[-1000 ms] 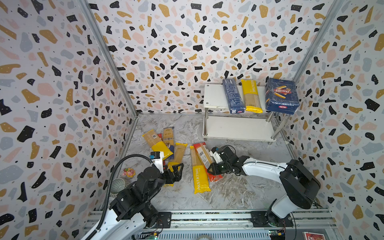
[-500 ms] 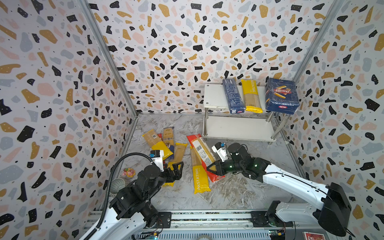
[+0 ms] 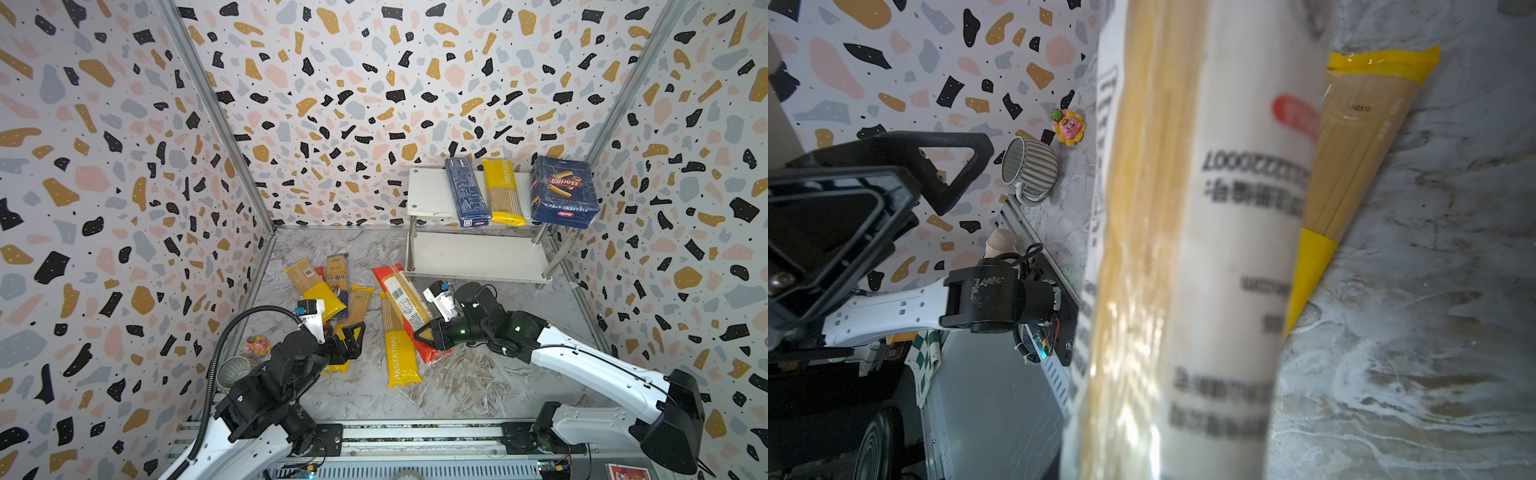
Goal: Place and organize the pasta boxes and bags onto the shelf
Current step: 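Lift the red-and-white bag upright with the right gripper toward the shelf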
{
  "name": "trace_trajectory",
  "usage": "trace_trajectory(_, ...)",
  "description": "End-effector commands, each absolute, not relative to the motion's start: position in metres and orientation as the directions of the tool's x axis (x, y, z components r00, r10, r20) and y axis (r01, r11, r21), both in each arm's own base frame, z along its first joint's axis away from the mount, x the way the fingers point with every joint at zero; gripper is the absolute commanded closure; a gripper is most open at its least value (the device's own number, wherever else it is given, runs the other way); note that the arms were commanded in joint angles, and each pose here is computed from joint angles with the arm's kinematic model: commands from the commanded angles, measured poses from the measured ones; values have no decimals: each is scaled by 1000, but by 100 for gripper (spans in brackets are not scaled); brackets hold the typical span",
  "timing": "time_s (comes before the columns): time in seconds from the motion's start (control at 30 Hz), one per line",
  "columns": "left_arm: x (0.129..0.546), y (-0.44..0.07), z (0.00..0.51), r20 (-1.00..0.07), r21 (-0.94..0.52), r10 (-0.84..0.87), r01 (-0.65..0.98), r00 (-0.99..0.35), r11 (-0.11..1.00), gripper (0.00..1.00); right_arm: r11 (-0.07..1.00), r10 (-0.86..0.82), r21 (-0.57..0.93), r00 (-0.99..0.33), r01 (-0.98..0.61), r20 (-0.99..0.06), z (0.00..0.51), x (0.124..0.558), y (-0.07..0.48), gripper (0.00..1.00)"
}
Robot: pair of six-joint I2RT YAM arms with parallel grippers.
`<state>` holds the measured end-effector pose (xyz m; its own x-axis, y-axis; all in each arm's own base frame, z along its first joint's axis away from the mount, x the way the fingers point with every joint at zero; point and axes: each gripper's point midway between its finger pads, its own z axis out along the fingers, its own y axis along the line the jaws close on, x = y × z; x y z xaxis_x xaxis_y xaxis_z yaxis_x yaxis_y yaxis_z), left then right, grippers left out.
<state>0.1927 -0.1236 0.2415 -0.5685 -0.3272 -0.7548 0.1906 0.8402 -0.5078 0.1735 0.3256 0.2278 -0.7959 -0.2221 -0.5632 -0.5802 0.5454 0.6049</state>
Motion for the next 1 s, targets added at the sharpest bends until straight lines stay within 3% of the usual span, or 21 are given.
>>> trace_trajectory(0.0,194,-120,256,-766,-519,-353,193,-537,832,1,397,-93,543,-621,-740,-779,334,177,337,83)
trace_trajectory(0.4,196,-123,260,-770,-520,-352,203,-533,829,1,459,-44,379,-447,-803,-893,421,193,334,83)
trace_trajectory(0.73,198,-126,272,-775,-524,-355,219,-522,823,0,668,-15,170,-241,-725,-970,508,271,332,84)
trace_trajectory(0.97,199,-130,274,-778,-523,-349,231,-523,820,0,773,3,125,-192,-623,-981,529,339,315,84)
